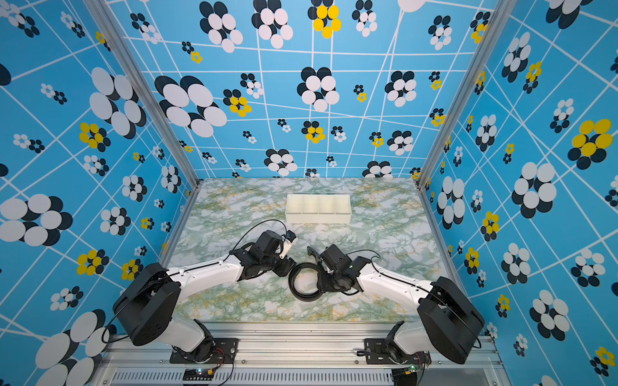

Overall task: Place the belts into the storage roll
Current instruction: Pick up the belt from the center of the board.

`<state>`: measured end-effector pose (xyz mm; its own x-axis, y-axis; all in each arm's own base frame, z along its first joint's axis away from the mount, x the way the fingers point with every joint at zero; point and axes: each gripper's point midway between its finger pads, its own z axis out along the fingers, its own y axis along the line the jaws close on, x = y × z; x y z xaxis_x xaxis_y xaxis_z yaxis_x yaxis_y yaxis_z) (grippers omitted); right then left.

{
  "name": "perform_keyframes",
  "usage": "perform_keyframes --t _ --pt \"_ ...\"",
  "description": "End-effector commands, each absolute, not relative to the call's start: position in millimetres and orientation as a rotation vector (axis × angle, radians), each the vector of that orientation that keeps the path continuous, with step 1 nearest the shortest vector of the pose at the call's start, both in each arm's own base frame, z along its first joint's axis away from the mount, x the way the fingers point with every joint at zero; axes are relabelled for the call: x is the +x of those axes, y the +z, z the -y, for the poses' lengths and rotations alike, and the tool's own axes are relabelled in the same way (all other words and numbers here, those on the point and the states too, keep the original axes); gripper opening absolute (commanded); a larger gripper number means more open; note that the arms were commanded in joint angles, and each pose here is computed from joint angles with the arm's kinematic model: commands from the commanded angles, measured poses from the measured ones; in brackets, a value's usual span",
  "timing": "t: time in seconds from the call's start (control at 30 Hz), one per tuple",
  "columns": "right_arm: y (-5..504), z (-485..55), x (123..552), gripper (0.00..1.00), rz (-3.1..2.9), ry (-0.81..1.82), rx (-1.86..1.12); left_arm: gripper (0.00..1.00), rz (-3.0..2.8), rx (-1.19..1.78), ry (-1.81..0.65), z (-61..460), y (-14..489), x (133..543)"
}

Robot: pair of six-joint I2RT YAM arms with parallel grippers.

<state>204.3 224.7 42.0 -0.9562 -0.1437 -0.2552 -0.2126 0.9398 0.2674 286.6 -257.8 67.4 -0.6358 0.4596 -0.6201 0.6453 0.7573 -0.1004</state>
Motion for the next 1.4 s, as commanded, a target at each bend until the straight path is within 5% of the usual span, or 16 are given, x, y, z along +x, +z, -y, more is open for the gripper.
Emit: perform_keyframes --t 0.0,0.2,0.53,0.63,0.77,0.93,1.37 --pt "43 -224 219 0.41 -2.849 0.291 -0.328 0.58 -2.394 0.808 -0.402 257 66 289" --pt "44 -222 244 0.17 -2.817 0.084 -0.45 0.58 -2.419 0.785 -0.368 248 63 290" --pt "49 -227 295 0.15 -2.65 -0.245 -0.821 0.58 -2.41 0.723 -0.332 230 73 298" --pt "48 -228 310 0.19 -2.574 -0.314 -0.883 0.58 -2.388 0.749 -0.312 229 79 303" --pt "61 -239 322 0.49 -2.555 -0.169 -0.79 0.58 -2.398 0.771 -0.303 231 81 309" --pt "83 -235 316 0.65 -2.58 -0.066 -0.635 0.58 -2.412 0.777 -0.304 235 83 315" --pt "47 -218 239 0.65 -2.873 0.171 -0.263 0.58 -2.406 0.749 -0.329 249 90 331"
